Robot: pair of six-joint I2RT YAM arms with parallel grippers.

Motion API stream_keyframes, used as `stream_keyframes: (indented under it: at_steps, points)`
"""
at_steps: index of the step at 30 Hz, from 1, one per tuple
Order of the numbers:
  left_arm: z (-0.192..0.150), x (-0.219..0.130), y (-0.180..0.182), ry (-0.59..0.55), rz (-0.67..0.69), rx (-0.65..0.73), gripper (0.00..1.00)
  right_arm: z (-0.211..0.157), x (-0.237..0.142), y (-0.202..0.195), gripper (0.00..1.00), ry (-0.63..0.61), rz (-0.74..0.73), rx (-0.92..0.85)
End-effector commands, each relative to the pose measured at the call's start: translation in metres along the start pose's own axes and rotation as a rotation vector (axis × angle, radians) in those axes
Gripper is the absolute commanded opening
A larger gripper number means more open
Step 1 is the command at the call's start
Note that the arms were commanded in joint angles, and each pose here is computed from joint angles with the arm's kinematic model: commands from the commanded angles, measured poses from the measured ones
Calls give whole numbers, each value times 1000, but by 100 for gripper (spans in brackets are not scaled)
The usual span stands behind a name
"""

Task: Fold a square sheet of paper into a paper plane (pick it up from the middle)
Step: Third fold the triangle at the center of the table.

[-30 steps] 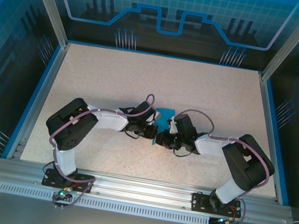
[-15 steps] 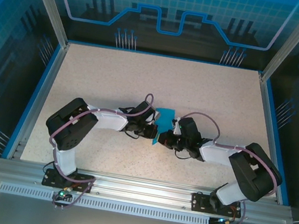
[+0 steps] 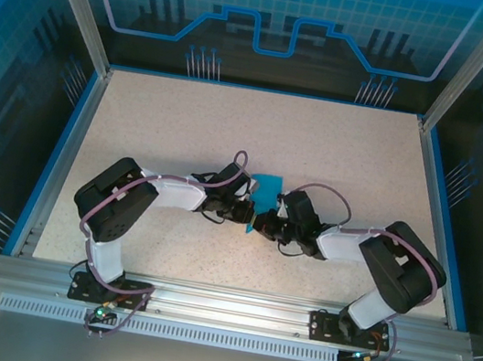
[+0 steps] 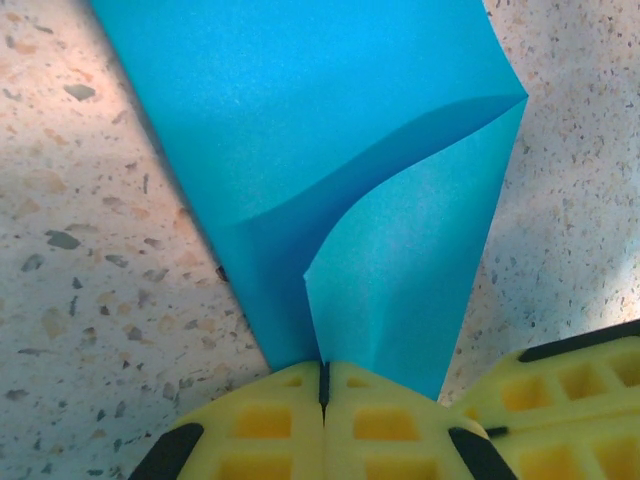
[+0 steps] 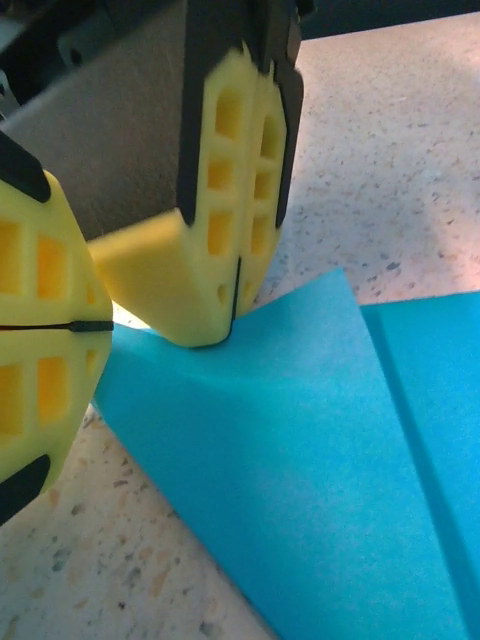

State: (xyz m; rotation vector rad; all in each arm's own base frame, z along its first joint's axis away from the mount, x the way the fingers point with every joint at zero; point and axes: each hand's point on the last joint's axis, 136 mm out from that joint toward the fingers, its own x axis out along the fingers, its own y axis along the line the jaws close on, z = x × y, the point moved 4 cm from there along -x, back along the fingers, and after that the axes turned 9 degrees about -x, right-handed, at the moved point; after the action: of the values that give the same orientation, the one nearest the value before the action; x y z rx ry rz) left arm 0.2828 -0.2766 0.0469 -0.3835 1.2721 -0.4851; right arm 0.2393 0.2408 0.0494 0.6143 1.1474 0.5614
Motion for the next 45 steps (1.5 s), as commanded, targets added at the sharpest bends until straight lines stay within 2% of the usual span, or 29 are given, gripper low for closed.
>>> stream_keyframes:
  at_steps: [1,10,21,27,30,32,40,45]
  points:
    - [-19,8,28,67,88,-55,0,-1,8,4,7,-3,19,4]
    - [-19,8,30,65,93,-56,0,-15,15,-24,7,71,-125,22]
    - [-17,6,29,60,87,-65,0,-9,2,10,8,30,-4,-27]
    - [-14,5,27,58,79,-67,0,-18,14,-1,8,55,-22,8]
    - [-15,6,28,60,80,-67,0,-22,15,-16,8,73,-114,18]
    - [-16,6,28,61,82,-68,0,-24,14,-19,8,76,-125,19]
    - [-16,7,28,61,80,-70,0,-18,-3,8,9,40,-44,-34]
    - [-16,7,28,63,81,-68,0,-19,0,15,9,44,-11,-41]
